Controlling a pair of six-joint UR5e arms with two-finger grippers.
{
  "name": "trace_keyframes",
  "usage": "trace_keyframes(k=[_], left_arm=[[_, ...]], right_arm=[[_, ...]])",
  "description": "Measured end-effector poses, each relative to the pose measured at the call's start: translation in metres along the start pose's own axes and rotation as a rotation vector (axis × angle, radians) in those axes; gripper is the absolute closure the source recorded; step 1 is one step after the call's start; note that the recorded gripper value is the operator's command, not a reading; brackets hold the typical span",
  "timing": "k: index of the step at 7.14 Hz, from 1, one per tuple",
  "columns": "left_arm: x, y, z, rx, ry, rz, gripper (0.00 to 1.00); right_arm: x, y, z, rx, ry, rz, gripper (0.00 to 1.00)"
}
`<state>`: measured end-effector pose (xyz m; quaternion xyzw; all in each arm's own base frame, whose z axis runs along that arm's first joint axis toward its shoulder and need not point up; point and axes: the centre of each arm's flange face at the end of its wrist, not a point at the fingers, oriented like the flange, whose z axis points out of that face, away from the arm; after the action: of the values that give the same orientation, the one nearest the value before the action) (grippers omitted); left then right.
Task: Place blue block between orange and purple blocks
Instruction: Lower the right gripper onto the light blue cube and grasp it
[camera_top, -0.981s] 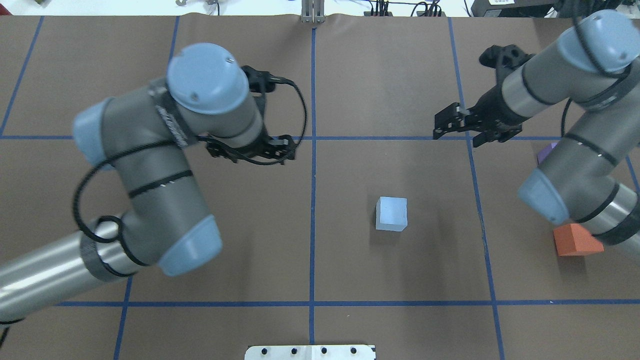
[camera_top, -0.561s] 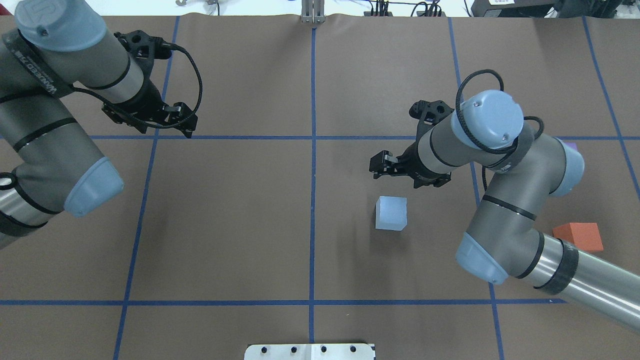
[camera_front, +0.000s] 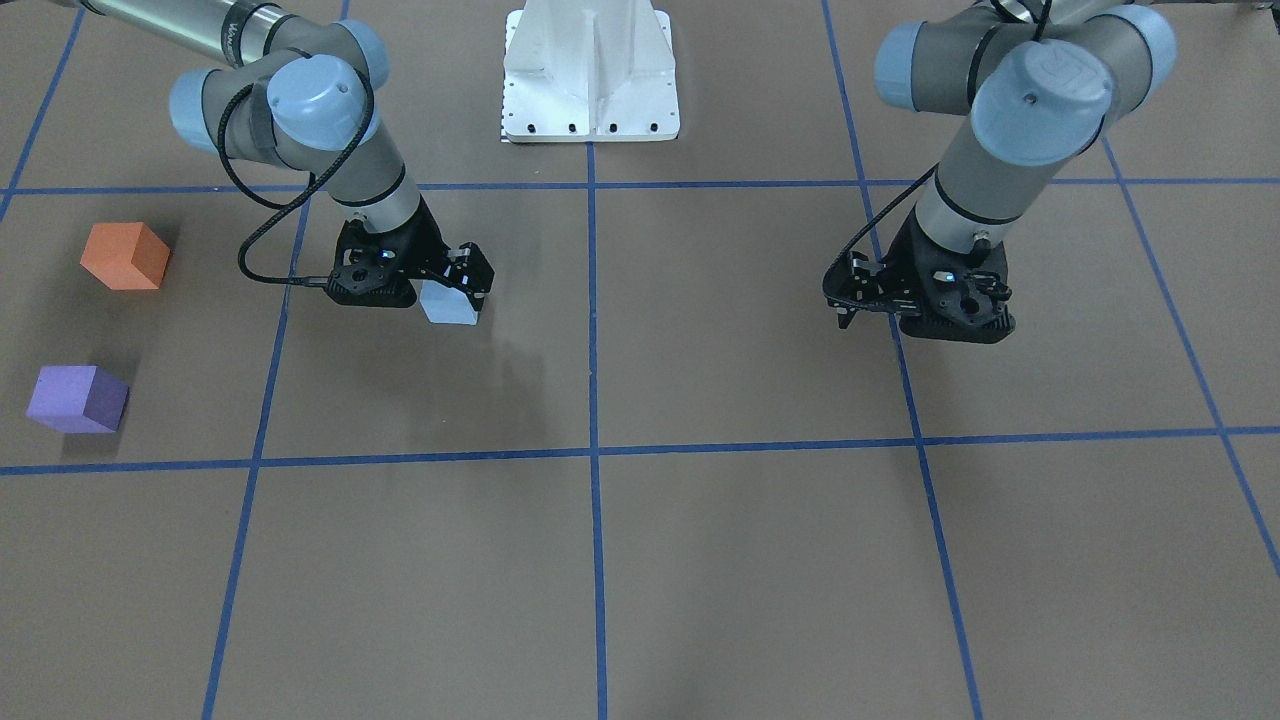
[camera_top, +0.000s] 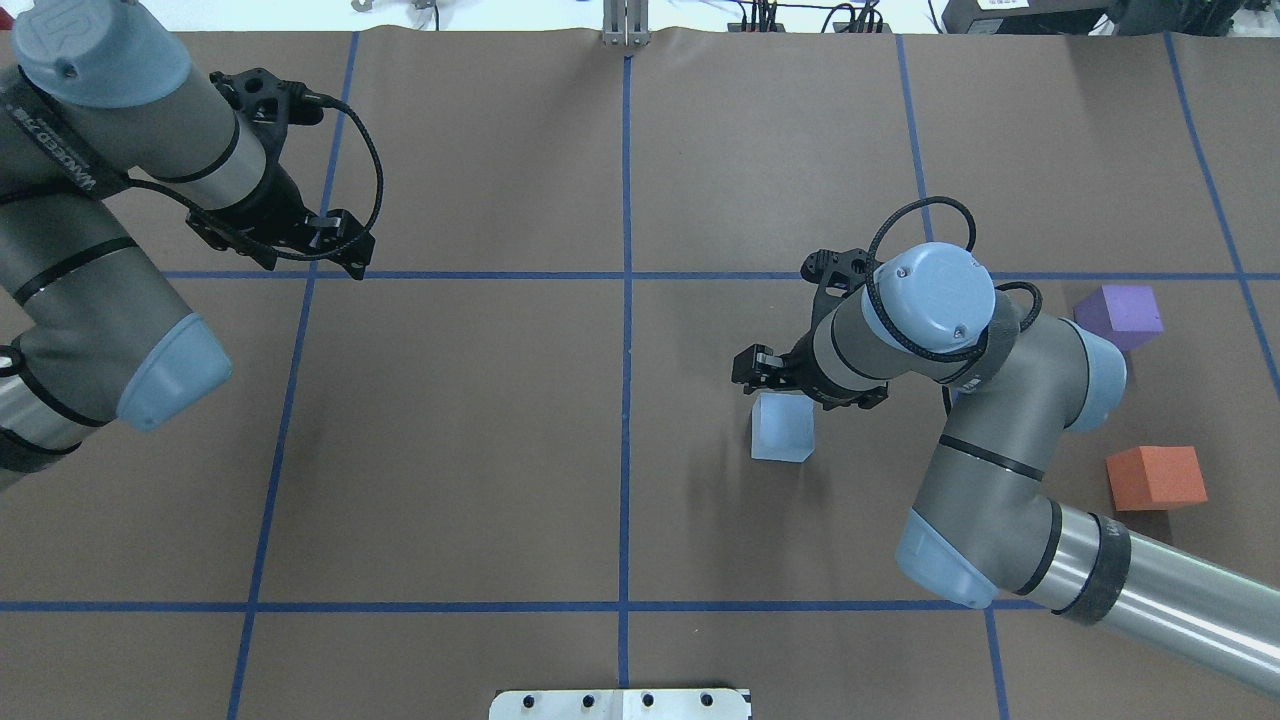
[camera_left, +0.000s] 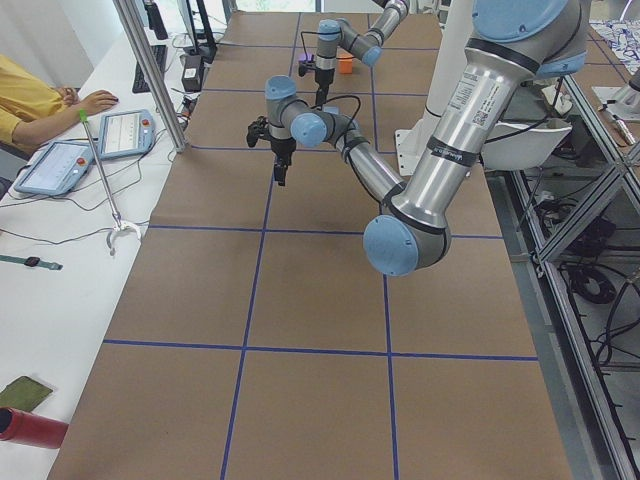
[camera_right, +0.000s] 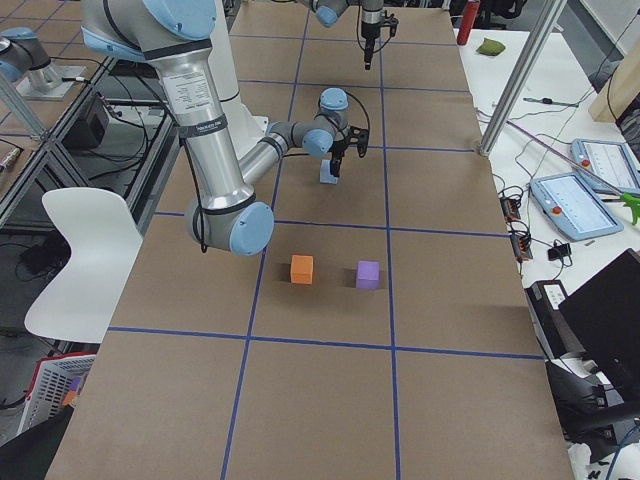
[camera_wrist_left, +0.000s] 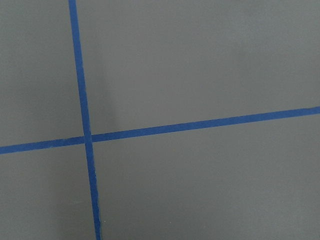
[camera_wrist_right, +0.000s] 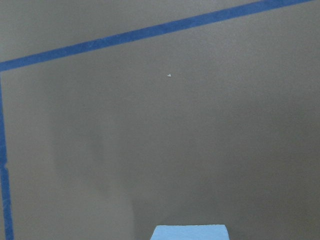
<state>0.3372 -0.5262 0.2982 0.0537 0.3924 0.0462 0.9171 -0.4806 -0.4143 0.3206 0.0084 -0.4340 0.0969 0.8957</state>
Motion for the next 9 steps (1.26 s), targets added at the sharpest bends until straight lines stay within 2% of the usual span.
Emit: trace_keyframes(k=[3,4,5,6,9], left_arm=[[0.001,0.001,0.002,-0.003,0.0,0.001,0.0],[0.001,0.001,0.002,-0.004,0.0,0.001,0.0],[0.001,0.001,0.003,-0.005,-0.001,0.0,0.0],[0.0,0.001,0.003,-0.005,-0.001,0.0,0.0],[0.001,0.002,0.003,-0.006,-0.001,-0.002,0.0]], right_arm=[[0.001,0.013,0.015,-0.007,0.036,-0.01,0.01],[-0.001,0.024,0.023,-0.012,0.045,-0.021,0.05],[-0.003,0.035,0.031,-0.015,0.053,-0.035,0.41],[-0.002,0.043,0.037,-0.014,0.063,-0.044,0.99],[0.0,0.033,0.026,-0.005,0.051,-0.034,1.0]])
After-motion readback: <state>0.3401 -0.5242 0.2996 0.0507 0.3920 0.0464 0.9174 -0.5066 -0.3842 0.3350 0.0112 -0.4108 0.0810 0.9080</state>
